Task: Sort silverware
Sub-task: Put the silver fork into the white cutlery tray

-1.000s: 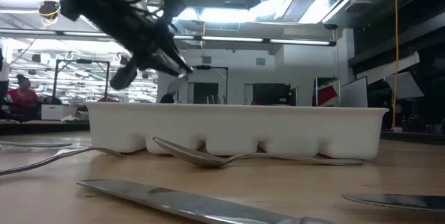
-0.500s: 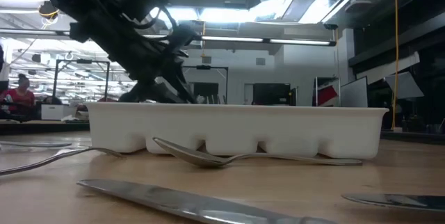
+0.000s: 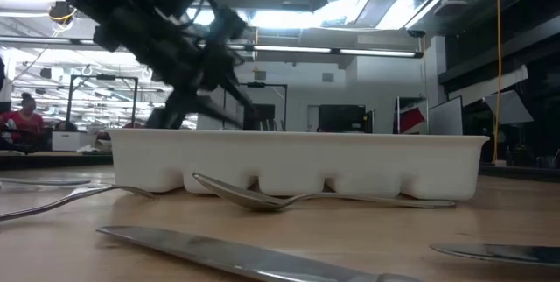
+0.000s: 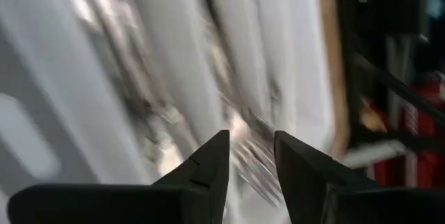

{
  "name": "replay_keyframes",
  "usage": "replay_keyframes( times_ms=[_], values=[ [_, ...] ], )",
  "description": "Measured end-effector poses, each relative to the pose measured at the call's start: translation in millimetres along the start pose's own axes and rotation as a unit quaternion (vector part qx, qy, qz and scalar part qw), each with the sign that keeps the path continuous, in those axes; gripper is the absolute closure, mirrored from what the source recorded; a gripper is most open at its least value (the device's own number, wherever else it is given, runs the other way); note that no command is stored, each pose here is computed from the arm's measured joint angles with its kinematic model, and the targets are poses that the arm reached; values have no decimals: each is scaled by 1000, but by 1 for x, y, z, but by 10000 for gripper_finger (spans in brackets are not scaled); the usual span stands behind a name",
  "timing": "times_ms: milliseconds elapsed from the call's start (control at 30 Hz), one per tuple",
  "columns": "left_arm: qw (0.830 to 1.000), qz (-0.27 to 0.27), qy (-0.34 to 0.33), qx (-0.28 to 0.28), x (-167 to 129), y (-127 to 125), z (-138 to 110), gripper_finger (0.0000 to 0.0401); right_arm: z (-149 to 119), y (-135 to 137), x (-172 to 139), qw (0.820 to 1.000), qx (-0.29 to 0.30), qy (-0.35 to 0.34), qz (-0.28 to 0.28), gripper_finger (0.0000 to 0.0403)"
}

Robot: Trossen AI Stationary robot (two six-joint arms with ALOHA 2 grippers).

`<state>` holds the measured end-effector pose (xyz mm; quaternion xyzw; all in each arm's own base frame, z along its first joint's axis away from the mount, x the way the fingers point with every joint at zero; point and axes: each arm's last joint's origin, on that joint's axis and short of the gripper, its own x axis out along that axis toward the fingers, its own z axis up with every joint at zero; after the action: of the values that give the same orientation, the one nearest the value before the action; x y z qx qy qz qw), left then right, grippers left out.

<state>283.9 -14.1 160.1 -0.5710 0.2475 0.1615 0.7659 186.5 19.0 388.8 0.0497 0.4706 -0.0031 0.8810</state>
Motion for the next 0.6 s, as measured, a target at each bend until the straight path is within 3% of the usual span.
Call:
replay_keyframes(
  times_ms=[200,300,433,600],
  values=[
    [991,-79,93,49,-25,-21,-8,312,0,0,0,1000,0,3,-1,281],
    [983,-94,147,60,-39,-27,-18,319,-1,0,0,1000,0,4,-1,281],
    [975,-61,203,68,-57,-26,-36,328,-1,0,0,1000,0,4,-1,281],
    [964,25,255,71,-75,-13,-55,339,-1,0,0,1000,-1,4,-1,281]
  ],
)
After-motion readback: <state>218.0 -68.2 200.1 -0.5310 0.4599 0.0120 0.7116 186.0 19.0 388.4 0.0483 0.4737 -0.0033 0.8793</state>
